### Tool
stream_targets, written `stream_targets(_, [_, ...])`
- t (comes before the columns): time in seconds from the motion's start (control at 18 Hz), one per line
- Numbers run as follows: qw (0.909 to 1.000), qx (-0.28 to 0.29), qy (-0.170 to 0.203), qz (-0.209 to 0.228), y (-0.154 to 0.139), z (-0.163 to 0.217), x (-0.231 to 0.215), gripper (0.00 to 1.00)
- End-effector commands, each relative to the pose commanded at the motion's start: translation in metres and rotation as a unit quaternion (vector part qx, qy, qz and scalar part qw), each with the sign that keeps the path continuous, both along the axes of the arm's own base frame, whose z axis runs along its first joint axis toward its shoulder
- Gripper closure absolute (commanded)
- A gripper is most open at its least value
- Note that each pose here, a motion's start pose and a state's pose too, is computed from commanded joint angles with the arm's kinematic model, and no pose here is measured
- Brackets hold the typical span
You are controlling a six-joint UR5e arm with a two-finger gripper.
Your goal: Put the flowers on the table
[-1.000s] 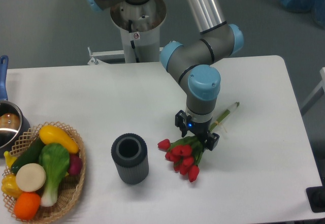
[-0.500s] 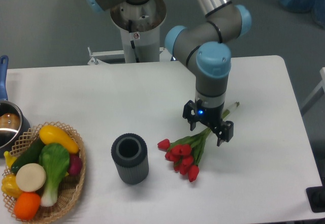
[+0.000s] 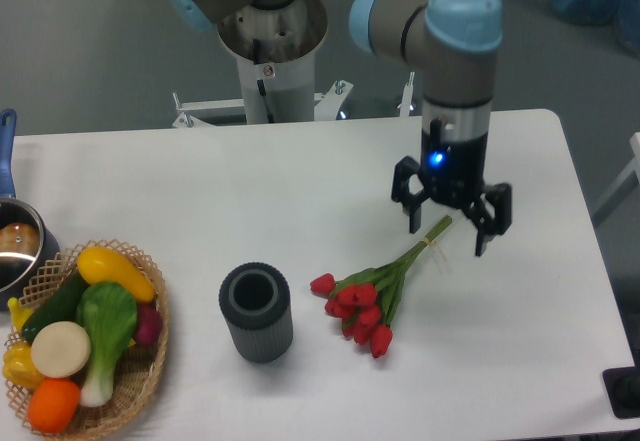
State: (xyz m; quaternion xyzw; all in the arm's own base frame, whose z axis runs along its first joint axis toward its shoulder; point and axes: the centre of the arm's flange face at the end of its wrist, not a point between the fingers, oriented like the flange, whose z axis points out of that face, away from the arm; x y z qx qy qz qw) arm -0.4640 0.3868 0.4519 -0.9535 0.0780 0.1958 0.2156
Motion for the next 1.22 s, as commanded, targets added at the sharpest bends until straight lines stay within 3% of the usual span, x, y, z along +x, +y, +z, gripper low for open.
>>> stream_targets(0.28, [0.9993, 0.011, 0.029, 0.019, -0.024, 0.042, 0.002, 0.00])
stream_targets(0.67, [0.9994, -0.010, 0.002, 0.032, -0.067, 0.060, 0.009, 0.00])
stream_targets(1.0, [0.9992, -0.027, -0.001, -0.028, -0.128, 0.056, 0.011, 0.00])
stream_targets(1.22, [0.9992, -0.027, -0.001, -0.031, -0.135, 0.057, 0.013, 0.00])
